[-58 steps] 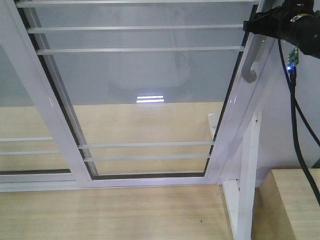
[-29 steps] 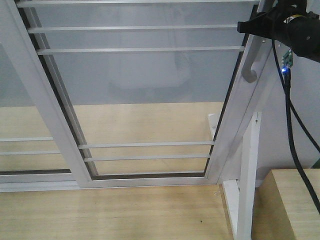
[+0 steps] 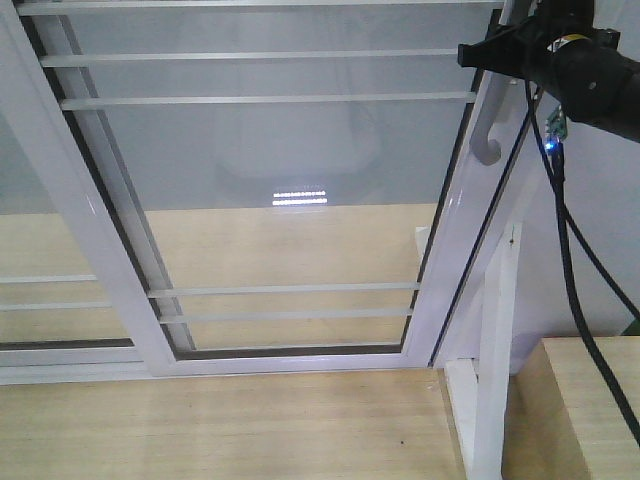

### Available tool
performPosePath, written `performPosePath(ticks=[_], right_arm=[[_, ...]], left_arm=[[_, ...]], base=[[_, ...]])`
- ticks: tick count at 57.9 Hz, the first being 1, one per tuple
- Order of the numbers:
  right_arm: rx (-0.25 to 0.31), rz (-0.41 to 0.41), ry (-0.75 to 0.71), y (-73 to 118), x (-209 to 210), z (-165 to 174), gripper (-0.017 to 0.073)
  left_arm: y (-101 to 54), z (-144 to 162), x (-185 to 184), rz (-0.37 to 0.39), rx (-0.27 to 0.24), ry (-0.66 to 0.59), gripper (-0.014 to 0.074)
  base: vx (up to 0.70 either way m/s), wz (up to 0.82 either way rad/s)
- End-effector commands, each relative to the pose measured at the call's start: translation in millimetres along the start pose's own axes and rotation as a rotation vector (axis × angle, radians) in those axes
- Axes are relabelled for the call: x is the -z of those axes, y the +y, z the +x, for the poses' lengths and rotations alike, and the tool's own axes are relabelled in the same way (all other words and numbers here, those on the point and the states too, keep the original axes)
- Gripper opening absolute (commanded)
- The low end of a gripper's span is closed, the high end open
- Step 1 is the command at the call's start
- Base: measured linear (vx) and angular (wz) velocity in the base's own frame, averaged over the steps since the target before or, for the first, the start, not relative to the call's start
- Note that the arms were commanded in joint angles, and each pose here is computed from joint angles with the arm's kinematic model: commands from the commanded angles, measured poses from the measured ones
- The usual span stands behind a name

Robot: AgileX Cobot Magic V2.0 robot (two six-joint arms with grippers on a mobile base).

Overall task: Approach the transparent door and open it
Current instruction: 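Pull the handle with the right gripper, sliding the door away from the frame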

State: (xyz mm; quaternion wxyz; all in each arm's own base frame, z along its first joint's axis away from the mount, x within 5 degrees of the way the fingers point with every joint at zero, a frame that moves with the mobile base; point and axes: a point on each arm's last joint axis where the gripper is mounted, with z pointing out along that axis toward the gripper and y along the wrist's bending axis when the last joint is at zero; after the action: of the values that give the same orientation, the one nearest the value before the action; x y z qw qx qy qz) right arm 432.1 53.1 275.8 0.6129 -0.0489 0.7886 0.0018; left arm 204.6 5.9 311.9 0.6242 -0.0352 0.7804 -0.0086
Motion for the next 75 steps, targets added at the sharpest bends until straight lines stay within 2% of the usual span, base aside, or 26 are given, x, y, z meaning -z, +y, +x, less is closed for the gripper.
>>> performPosePath(ticks=[1,23,42,52,60,75], right_arm=[[0.021,0.009,-0.271,15.1,20.1,-54.8,0.0165],[0.030,-0.072,-0.282,52.7,15.0,-55.7,0.0184],[0.038,-0.159,-0.297,95.4,9.9,-54.3,0.0213],[0.024,-0.202,-0.310,118.3,4.9,-53.4,0.0218],[0.000,-0.228,-0.319,130.5,0.8,-55.5,0.0222],[0.006,-0.260,-0.323,146.0,1.3,-55.4,0.0230]], left_arm=[[-0.3,-20.5,4.1,-0.001,0.013,-0.123,0.0429],[-0.3,-20.5,4.1,-0.001,0.013,-0.123,0.0429],[-0.3,-20.5,4.1,-0.001,0.013,-0.123,0.0429],[-0.3,-20.4,4.1,-0.001,0.013,-0.122,0.0429],[-0.3,-20.4,4.1,-0.001,0.013,-0.122,0.0429],[-0.3,-20.4,4.1,-0.001,0.013,-0.122,0.0429]], base=[[0.00,0.00],[0.00,0.00],[0.00,0.00],[0.00,0.00],[0.00,0.00],[0.00,0.00]])
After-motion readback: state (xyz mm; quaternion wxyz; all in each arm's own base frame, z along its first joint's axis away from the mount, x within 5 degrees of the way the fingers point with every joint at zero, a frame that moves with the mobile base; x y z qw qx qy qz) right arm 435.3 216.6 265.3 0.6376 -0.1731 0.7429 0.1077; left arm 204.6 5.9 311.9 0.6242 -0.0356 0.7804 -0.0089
